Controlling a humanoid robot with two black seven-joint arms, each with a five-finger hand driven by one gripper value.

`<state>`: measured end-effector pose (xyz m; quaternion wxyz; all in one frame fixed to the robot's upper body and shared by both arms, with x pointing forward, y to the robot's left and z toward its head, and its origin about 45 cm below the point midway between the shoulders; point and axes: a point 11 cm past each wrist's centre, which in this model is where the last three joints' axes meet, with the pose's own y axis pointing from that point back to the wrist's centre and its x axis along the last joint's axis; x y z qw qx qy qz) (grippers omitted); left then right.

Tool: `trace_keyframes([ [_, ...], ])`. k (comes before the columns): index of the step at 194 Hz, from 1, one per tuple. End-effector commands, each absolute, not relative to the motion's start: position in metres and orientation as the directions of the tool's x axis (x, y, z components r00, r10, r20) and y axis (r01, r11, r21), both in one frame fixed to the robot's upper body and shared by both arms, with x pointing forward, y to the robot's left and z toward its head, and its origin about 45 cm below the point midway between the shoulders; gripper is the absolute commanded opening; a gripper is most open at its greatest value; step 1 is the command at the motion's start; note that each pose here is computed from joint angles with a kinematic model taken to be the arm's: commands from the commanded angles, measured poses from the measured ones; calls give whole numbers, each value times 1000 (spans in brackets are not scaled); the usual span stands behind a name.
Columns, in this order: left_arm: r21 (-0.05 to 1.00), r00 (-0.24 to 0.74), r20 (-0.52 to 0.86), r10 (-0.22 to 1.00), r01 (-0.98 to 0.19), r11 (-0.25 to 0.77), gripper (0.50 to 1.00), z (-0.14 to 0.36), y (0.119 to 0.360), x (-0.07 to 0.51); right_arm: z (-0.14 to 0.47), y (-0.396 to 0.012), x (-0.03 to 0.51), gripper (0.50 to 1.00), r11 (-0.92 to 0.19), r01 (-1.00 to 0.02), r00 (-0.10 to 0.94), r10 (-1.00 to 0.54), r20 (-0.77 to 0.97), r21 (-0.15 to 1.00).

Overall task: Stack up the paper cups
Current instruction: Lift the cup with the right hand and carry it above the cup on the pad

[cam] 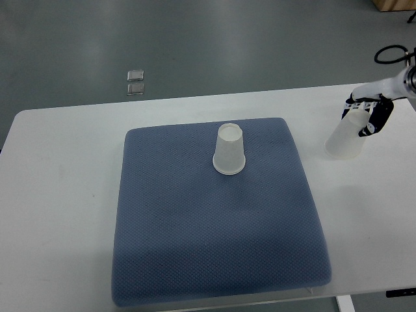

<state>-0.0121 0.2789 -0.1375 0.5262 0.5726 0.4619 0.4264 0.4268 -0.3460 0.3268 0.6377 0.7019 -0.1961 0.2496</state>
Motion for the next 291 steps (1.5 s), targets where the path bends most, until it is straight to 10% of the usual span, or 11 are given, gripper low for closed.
trace_keyframes([
  [1, 997, 210, 0, 978, 80, -17, 1000, -137, 278, -12, 386, -333, 424, 586, -139, -599, 789, 63, 611, 789],
  [77, 997, 211, -6, 977, 81, -11, 1000, -137, 276, -12, 529, -291, 410, 601, -197, -708, 663, 146, 734, 679],
  [291, 997, 205, -5, 979, 80, -12, 1000, -137, 276, -12, 453, -97, 422, 609, -351, -580, 643, 356, 678, 735],
])
